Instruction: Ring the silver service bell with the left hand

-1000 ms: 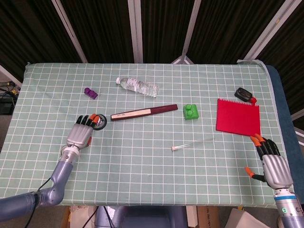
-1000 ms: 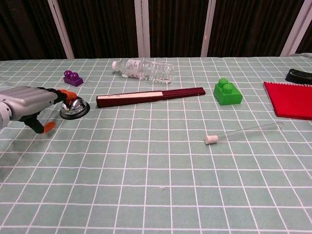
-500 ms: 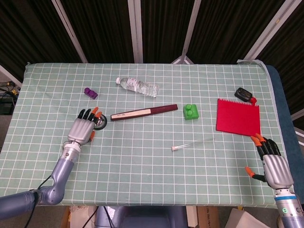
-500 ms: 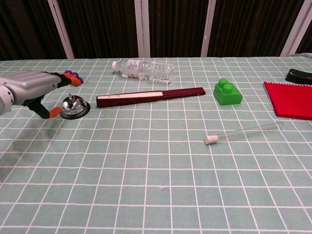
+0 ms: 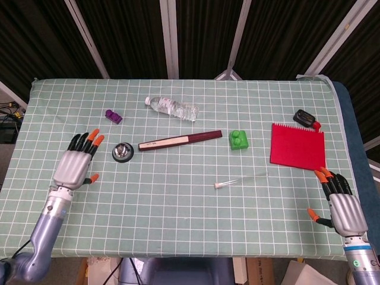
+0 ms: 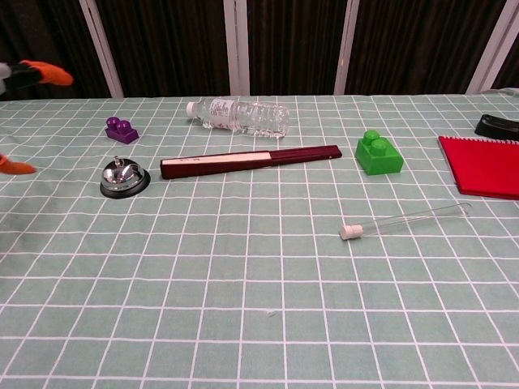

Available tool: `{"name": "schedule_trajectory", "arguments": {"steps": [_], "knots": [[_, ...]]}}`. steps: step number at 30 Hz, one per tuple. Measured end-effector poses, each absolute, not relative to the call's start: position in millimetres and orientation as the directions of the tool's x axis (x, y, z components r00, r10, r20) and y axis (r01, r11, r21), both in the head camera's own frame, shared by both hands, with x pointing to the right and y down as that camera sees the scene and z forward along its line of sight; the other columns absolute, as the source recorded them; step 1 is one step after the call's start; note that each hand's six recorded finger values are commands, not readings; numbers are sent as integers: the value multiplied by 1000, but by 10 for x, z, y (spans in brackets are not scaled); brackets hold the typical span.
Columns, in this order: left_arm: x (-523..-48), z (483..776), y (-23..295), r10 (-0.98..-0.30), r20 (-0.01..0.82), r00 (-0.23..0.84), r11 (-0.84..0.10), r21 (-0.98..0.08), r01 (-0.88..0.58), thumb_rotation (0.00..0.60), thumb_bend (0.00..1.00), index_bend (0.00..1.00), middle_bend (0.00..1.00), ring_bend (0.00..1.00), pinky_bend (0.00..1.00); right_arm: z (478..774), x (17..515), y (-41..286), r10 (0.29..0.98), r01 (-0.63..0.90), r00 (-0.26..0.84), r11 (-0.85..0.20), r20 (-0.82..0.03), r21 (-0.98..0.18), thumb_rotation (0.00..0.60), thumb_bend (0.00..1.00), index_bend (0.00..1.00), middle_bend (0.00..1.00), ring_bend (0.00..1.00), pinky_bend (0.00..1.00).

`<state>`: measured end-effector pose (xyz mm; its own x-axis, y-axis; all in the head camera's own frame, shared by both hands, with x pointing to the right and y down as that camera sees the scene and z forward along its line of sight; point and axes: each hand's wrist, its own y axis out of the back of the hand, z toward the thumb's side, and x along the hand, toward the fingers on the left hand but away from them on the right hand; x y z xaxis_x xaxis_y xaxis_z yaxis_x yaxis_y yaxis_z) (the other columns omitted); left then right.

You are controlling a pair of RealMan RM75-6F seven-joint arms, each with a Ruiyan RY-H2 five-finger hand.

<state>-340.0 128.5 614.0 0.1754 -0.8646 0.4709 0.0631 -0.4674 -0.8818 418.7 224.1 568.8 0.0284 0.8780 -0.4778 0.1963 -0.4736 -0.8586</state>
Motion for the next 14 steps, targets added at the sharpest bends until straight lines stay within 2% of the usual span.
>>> {"name": "schedule_trajectory", "arguments": {"steps": [6, 10, 14], "knots": [[-3940, 5852, 1832, -870, 478, 124, -472, -878, 75, 600, 128, 0, 0, 0, 0, 5705, 4176, 2245, 876, 176, 29, -479, -482, -860, 600, 288, 0, 0, 0, 0], [-4219, 5640, 2115, -885, 458, 82, -455, -889, 56, 600, 128, 0, 0, 0, 0, 5714, 4168, 2244, 875, 171, 26, -480, -483, -861, 600, 288, 0, 0, 0, 0], [-4456, 5551, 2350, -886, 461, 50, -458, -887, 64, 600, 128, 0, 0, 0, 0, 5708, 4167, 2243, 876, 173, 25, -478, -481, -861, 600, 289, 0, 0, 0, 0]]}}
